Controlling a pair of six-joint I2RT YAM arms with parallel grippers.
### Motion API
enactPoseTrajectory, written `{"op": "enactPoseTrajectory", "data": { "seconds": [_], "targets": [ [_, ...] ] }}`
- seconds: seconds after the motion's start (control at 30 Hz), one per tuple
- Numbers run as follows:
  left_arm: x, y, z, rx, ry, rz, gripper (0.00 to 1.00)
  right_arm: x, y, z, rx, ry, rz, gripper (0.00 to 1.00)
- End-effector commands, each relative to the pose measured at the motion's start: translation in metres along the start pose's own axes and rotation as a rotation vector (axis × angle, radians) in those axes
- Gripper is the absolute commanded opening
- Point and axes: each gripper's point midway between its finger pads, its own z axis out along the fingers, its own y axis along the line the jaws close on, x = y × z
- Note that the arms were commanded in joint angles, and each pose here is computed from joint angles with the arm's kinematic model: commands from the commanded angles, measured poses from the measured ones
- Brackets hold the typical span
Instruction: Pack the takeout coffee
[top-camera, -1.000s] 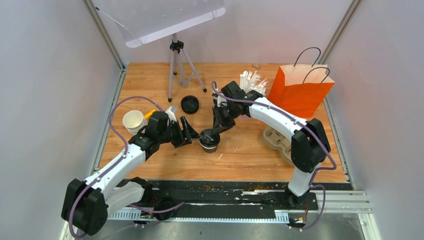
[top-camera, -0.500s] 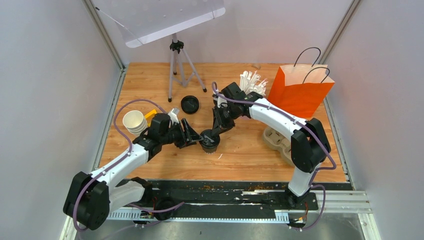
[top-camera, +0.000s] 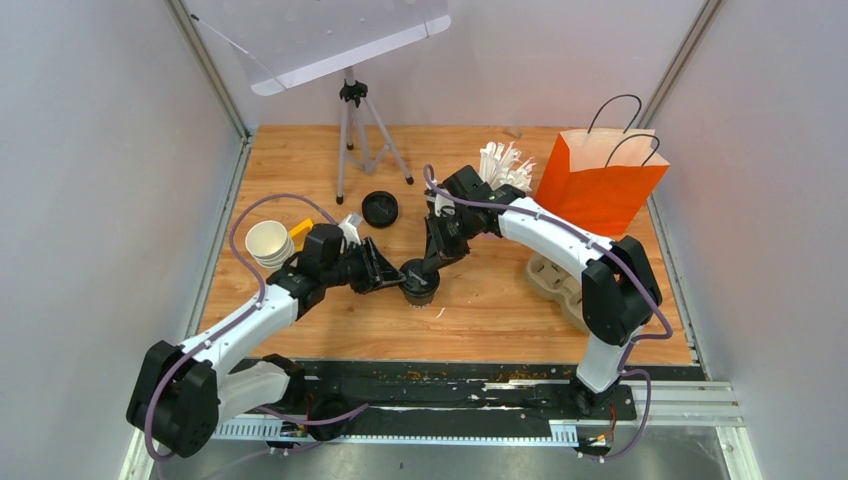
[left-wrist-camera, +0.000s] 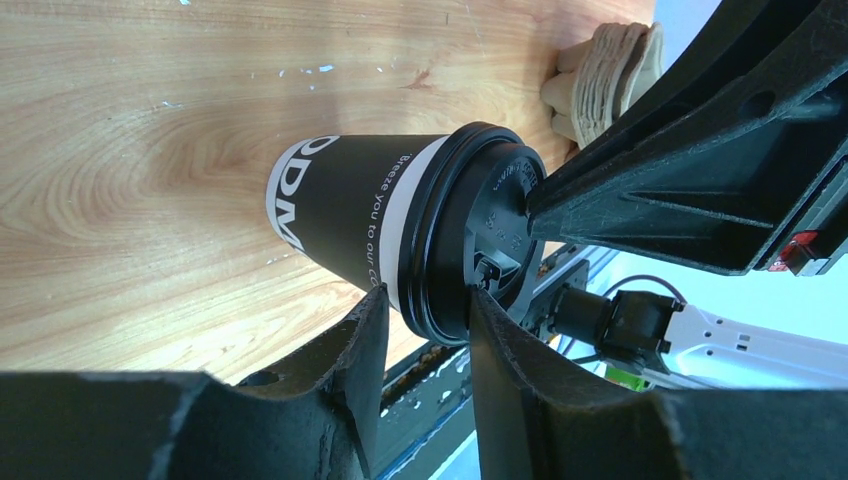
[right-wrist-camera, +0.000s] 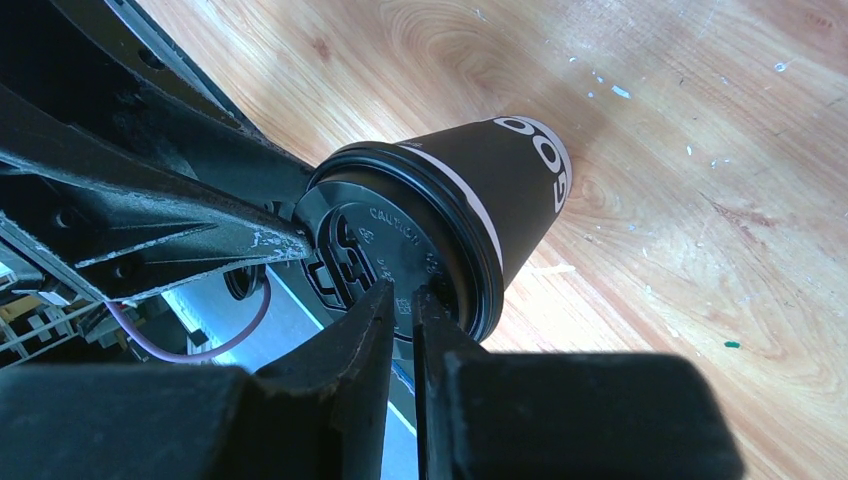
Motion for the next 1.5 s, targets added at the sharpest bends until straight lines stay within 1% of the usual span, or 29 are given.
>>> {"op": "enactPoseTrajectory", "data": {
  "seconds": [0.0, 0.23, 0.37, 0.53, 0.67, 0.77, 0.93, 1.0, 1.1, 1.23, 1.33, 1.47],
  "targets": [
    [0.006, 0.040, 0.000, -0.191, 0.021, 0.040, 0.41, 0.011, -0.016, 0.007, 0.056, 0.023, -0.002, 0.15],
    [0.016, 0.057, 0.001, -0.261, 0.050, 0.047, 0.36, 0.018, -0.022, 0.010, 0.063, 0.033, 0.005, 0.15],
    [0.027, 0.068, 0.003, -0.297, 0.082, 0.009, 0.34, 0.021, -0.025, 0.011, 0.070, 0.031, 0.007, 0.15],
    [0.032, 0.083, 0.000, -0.391, 0.115, 0.039, 0.33, 0.027, -0.031, 0.013, 0.081, 0.038, 0.012, 0.15],
    [0.039, 0.091, 0.001, -0.421, 0.146, 0.034, 0.33, 0.029, -0.034, 0.013, 0.089, 0.038, 0.009, 0.15],
    [0.035, 0.083, 0.001, -0.396, 0.136, 0.042, 0.33, 0.024, -0.031, 0.011, 0.089, 0.029, -0.001, 0.15],
    [0.013, 0.039, 0.005, -0.253, 0.084, 0.078, 0.35, 0.001, -0.010, -0.003, 0.054, -0.014, -0.038, 0.18],
    [0.008, 0.028, 0.006, -0.214, 0.073, 0.084, 0.36, -0.012, 0.004, -0.011, 0.024, -0.040, -0.057, 0.19],
    [0.007, 0.022, 0.007, -0.189, 0.078, 0.097, 0.36, -0.027, 0.022, -0.027, -0.014, -0.082, -0.070, 0.24],
    [0.010, 0.024, 0.009, -0.187, 0.091, 0.102, 0.36, -0.031, 0.031, -0.044, -0.030, -0.124, -0.073, 0.39],
    [0.008, 0.019, 0.009, -0.164, 0.086, 0.112, 0.36, -0.025, 0.025, -0.048, -0.016, -0.131, -0.064, 0.48],
    [0.007, 0.018, 0.009, -0.162, 0.085, 0.126, 0.36, -0.012, 0.007, -0.043, 0.009, -0.109, -0.030, 0.53]
  ]
}}
